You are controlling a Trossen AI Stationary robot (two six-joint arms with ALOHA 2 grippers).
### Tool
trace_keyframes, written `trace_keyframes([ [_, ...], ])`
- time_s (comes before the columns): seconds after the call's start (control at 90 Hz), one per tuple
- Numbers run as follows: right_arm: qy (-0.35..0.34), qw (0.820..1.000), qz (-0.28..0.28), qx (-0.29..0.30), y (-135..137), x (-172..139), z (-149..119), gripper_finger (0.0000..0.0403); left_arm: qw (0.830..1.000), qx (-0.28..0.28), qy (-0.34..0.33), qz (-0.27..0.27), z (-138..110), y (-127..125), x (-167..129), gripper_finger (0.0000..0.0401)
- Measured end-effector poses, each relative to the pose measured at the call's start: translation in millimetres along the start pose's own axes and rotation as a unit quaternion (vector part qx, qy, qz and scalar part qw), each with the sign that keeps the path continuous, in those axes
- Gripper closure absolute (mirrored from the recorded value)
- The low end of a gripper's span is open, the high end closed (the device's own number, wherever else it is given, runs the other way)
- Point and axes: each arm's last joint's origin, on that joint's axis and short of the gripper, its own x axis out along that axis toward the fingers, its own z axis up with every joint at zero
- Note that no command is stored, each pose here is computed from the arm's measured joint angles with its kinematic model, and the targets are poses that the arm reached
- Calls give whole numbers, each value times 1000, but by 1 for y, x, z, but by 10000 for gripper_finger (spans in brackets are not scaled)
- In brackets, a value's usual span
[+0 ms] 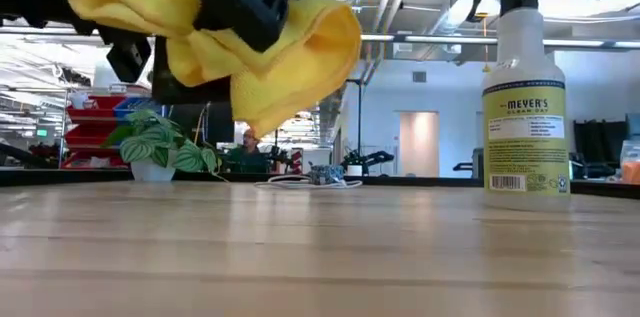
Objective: Apply microfiber cloth
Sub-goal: Wipe the back of the cellphone using a microfiber cloth
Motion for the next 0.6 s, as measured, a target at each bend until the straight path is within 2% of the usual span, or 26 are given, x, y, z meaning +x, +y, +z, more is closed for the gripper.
trace_keyframes([
  [0.211,-37,999,20,-5,-11,14,2,402,1000,-4,-5,-3,1,-1,0,388],
  [0.322,-28,998,51,11,-12,17,-3,402,1000,2,-6,-7,1,-1,0,388],
  [0.478,0,992,127,25,-2,15,-13,402,1000,8,-6,-11,1,-1,0,388],
  [0.6,14,990,141,13,4,11,-17,403,1000,10,-8,-12,2,-1,0,388],
])
